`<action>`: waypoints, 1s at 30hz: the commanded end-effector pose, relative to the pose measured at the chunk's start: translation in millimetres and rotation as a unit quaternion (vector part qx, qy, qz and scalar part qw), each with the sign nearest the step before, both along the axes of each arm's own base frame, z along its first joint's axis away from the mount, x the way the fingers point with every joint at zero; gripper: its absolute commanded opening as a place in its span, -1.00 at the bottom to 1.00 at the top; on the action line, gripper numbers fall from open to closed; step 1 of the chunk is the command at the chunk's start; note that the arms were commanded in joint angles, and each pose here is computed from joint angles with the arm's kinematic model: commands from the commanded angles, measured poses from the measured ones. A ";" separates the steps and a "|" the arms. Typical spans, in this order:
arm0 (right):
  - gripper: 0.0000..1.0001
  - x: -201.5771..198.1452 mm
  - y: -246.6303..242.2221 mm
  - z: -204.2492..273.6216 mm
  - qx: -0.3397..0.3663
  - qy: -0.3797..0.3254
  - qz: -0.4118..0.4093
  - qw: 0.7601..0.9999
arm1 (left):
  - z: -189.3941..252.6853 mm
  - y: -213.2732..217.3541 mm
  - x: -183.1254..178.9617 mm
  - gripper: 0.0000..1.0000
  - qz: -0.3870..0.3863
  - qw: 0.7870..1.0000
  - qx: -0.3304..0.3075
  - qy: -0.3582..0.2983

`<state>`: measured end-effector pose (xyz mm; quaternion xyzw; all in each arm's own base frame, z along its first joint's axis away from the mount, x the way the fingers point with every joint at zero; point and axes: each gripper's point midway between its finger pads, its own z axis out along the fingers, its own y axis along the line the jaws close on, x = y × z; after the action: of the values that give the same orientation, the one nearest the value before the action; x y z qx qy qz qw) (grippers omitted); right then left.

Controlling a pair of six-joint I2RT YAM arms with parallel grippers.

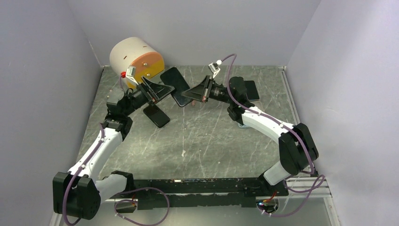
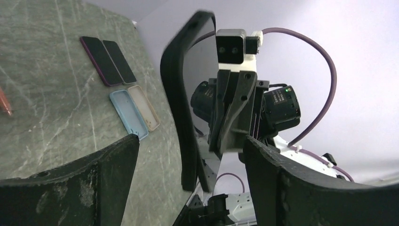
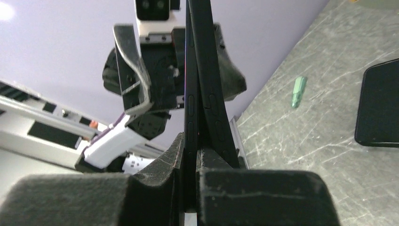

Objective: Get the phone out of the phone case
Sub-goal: Remove the phone case from the phone.

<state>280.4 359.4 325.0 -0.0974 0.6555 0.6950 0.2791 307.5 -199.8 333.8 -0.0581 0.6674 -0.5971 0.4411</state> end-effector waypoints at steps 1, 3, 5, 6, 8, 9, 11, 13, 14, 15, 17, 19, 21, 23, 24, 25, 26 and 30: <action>-1.00 9.4 -21.5 65.3 0.082 -0.046 -0.053 0.994 | 14.2 5.0 -5.7 0.70 0.015 0.999 0.017 -0.043; -1.00 12.3 -24.0 68.0 0.088 -0.040 -0.060 0.994 | 11.7 6.5 -7.3 0.69 0.019 0.999 0.022 -0.044; -1.00 13.5 -24.9 72.2 0.095 -0.039 -0.062 0.993 | 5.5 5.6 -8.2 0.69 0.018 0.999 0.031 -0.037; -1.00 13.9 -25.0 74.3 0.099 -0.039 -0.062 0.992 | 2.9 4.0 -8.6 0.67 0.015 0.999 0.036 -0.034; -1.00 15.5 -25.1 76.9 0.106 -0.033 -0.064 0.992 | -2.7 -0.9 -8.8 0.60 0.010 0.999 0.042 -0.029; -1.00 16.6 -25.7 77.4 0.109 -0.030 -0.067 0.991 | -4.5 -3.8 -8.7 0.57 0.009 0.999 0.044 -0.028; -1.00 17.3 -25.7 78.8 0.115 -0.025 -0.067 0.991 | -9.4 -9.4 -7.6 0.51 0.009 0.999 0.046 -0.023; -1.00 17.5 -25.3 80.1 0.119 -0.022 -0.065 0.990 | -12.7 -15.7 -7.9 0.40 0.006 0.999 0.047 -0.022; -1.00 17.1 -25.4 80.6 0.122 -0.021 -0.064 0.990 | -14.1 -18.5 -7.7 0.37 0.004 0.999 0.047 -0.021; -1.00 17.4 -25.5 81.0 0.124 -0.019 -0.064 0.990 | -14.2 -21.5 -7.5 0.34 0.001 0.999 0.047 -0.022; -1.00 16.2 -25.9 83.0 0.127 -0.021 -0.063 0.990 | -14.7 -26.6 -6.6 0.27 -0.005 0.998 0.050 -0.024; -1.00 15.5 -26.0 83.3 0.126 -0.022 -0.062 0.990 | -15.0 -30.7 -5.6 0.20 -0.010 0.998 0.053 -0.024; -1.00 14.4 -26.1 84.3 0.125 -0.023 -0.063 0.990 | -14.4 -33.1 -4.4 0.12 -0.013 0.998 0.053 -0.026; -1.00 12.8 -26.6 84.6 0.126 -0.023 -0.061 0.990 | -14.9 -34.5 -2.7 0.06 -0.012 0.998 0.055 -0.026; -1.00 12.2 -27.0 84.8 0.128 -0.022 -0.060 0.990 | -16.6 -35.0 -2.2 0.04 -0.012 0.998 0.056 -0.024; -1.00 11.9 -27.5 84.9 0.131 -0.019 -0.061 0.989 | -18.7 -34.8 -1.7 0.03 -0.011 0.998 0.057 -0.020; -1.00 11.4 -28.5 84.6 0.134 -0.018 -0.061 0.989 | -19.6 -34.4 -1.8 0.02 -0.010 0.998 0.057 -0.019; -1.00 10.8 -30.4 83.5 0.132 -0.020 -0.068 0.989 | -23.0 -31.6 -5.8 0.07 -0.004 0.998 0.053 -0.018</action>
<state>318.0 340.5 341.2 0.0197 0.6378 0.7094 0.2995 298.1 -234.6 314.6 -0.0181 0.6892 -0.5786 0.4357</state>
